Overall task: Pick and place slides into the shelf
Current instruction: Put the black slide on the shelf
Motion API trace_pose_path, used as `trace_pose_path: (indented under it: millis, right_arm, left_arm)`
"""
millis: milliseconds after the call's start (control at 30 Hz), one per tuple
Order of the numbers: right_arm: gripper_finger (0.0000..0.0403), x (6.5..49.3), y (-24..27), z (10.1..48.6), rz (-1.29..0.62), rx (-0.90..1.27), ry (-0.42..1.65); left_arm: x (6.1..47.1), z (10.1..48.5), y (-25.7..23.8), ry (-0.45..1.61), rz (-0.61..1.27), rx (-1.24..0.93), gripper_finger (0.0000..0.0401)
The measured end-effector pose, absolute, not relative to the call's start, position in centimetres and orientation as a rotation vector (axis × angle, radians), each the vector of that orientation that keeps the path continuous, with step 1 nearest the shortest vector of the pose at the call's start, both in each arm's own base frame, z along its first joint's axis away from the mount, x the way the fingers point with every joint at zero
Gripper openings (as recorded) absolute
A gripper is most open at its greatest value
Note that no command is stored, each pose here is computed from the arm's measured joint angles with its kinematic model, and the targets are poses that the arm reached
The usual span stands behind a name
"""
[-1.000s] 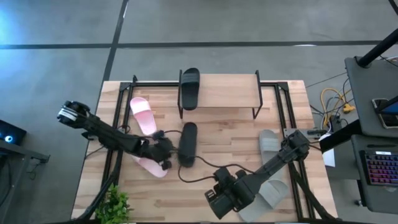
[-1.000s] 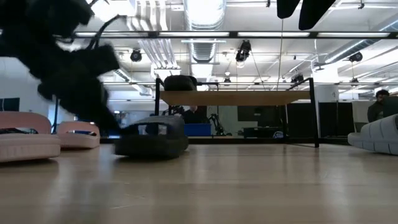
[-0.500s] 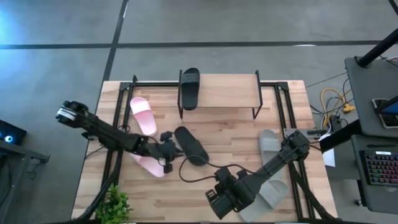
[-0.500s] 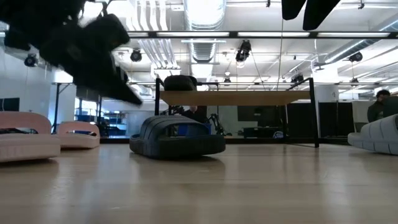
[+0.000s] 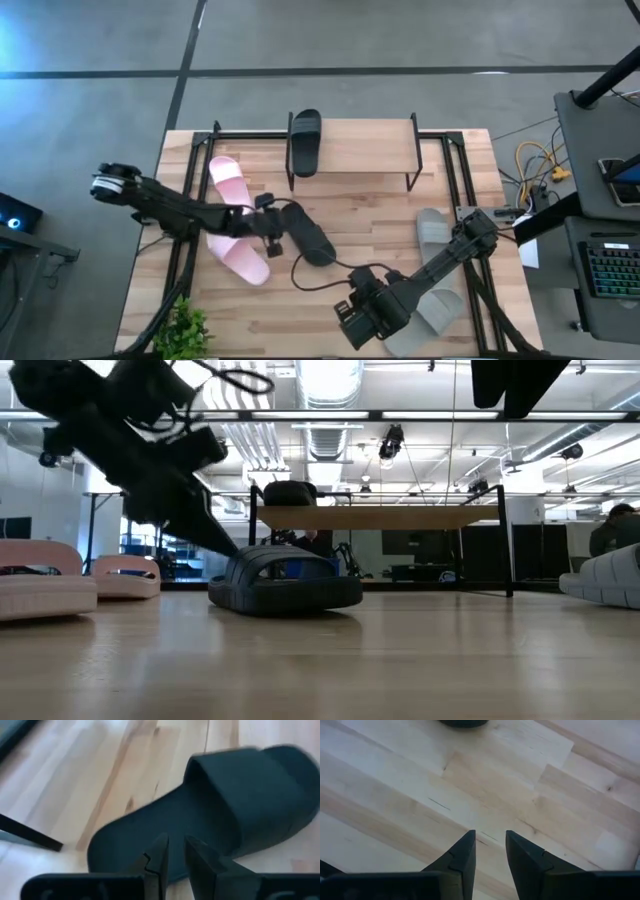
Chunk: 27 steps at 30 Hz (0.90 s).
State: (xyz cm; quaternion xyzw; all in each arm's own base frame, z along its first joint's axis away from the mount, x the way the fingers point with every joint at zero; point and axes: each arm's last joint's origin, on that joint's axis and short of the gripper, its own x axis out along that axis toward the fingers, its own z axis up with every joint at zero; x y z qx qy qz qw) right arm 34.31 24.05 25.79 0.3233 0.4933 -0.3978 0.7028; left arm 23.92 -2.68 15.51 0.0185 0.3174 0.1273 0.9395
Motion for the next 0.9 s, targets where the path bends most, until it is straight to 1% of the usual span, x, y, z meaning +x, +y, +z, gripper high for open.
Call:
trace_pose_path:
  millis: [67, 200, 300, 367, 533, 700, 767, 900]
  right_arm:
    - [0.0095, 34.3, 24.1, 25.8, -0.893, 0.731, 1.092]
    - [0.0093, 34.3, 24.0, 25.8, -0.91, 0.752, 1.083]
    - [0.0095, 34.3, 24.0, 25.8, -0.911, 0.749, 1.084]
    - [0.0096, 34.3, 24.0, 25.8, -0.914, 0.746, 1.086]
    - [0.0091, 34.2, 24.0, 25.8, -0.917, 0.742, 1.088]
    - [0.0093, 34.2, 24.0, 25.8, -0.92, 0.743, 1.087]
    - [0.0095, 34.2, 23.9, 25.8, -0.922, 0.742, 1.088]
    - [0.0099, 34.1, 23.9, 25.8, -0.924, 0.734, 1.091]
  left_arm:
    - [24.5, 15.3, -2.8, 0.664, 0.211, 0.019, 0.0045]
    - [25.4, 15.1, -3.8, 0.687, 0.011, -0.058, 0.0045]
    - [26.2, 15.0, -4.5, 0.642, -0.107, -0.117, 0.0045]
    - [27.0, 15.2, -4.7, 0.586, -0.145, -0.131, 0.0045]
    - [28.5, 17.0, -5.1, 0.499, -0.2, -0.15, 0.0045]
    - [28.1, 19.1, -5.0, 0.437, -0.219, -0.149, 0.0045]
    - [27.6, 19.2, -4.7, 0.475, -0.172, -0.124, 0.0045]
    - [26.3, 18.4, -4.3, 0.618, -0.094, -0.077, 0.0045]
